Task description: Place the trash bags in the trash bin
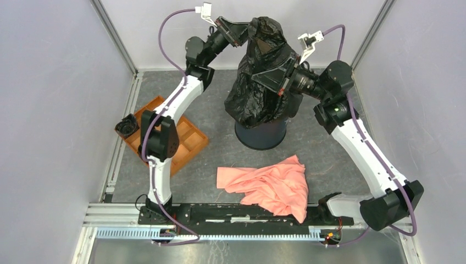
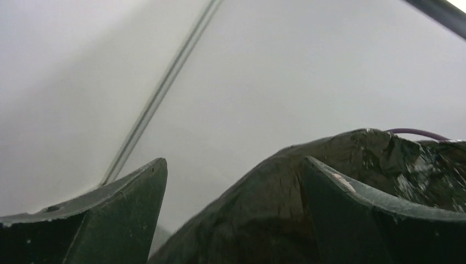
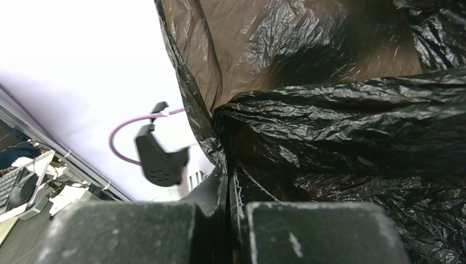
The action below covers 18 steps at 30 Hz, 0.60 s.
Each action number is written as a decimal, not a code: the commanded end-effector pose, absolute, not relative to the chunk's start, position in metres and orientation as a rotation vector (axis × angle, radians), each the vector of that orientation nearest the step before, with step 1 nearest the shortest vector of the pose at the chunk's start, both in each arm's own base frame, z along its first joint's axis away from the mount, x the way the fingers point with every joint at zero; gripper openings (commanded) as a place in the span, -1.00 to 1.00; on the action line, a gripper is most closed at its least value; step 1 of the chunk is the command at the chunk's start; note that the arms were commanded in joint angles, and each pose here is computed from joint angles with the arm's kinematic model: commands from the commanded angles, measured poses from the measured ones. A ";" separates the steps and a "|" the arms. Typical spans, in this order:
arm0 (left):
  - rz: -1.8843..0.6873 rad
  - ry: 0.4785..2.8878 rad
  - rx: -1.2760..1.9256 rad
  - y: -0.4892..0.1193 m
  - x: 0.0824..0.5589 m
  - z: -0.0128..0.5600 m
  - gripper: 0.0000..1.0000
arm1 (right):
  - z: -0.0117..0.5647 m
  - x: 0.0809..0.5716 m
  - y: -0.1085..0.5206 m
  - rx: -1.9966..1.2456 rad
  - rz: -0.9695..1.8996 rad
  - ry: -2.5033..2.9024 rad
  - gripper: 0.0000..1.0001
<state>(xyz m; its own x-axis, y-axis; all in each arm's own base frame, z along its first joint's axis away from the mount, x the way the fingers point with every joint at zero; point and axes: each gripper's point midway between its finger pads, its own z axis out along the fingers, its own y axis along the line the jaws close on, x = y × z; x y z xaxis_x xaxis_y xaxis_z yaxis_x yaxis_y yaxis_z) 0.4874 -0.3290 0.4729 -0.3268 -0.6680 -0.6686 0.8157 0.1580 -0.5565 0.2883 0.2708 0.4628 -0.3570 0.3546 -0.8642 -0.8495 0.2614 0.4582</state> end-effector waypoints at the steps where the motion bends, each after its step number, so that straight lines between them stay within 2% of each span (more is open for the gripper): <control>1: -1.688 0.975 0.320 -0.357 0.465 0.508 0.84 | 0.485 0.278 0.271 -0.531 1.409 1.328 -0.98; 4: -1.750 1.000 0.441 -0.389 0.448 0.492 0.50 | 0.484 0.279 0.271 -0.532 1.405 1.332 -0.98; 8: -1.673 1.081 0.469 -0.393 0.434 0.471 0.12 | 0.482 0.279 0.273 -0.537 1.414 1.339 -0.99; 14: -1.400 1.305 0.446 -0.372 0.415 0.411 -0.21 | 0.479 0.293 0.269 -0.523 1.310 1.382 -0.99; 18: -1.124 1.400 0.458 -0.361 0.384 0.381 -0.22 | 0.458 0.318 0.256 -0.397 1.162 1.500 -0.99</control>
<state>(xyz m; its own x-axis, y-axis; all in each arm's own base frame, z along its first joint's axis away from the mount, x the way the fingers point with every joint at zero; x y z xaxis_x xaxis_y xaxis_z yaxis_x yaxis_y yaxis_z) 0.4191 -0.3819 0.3444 -0.4911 -0.4061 -0.7707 0.7546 0.2437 -0.6092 0.3001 0.2705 0.4584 -0.3565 0.3448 -0.8683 -0.8300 0.3098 0.4638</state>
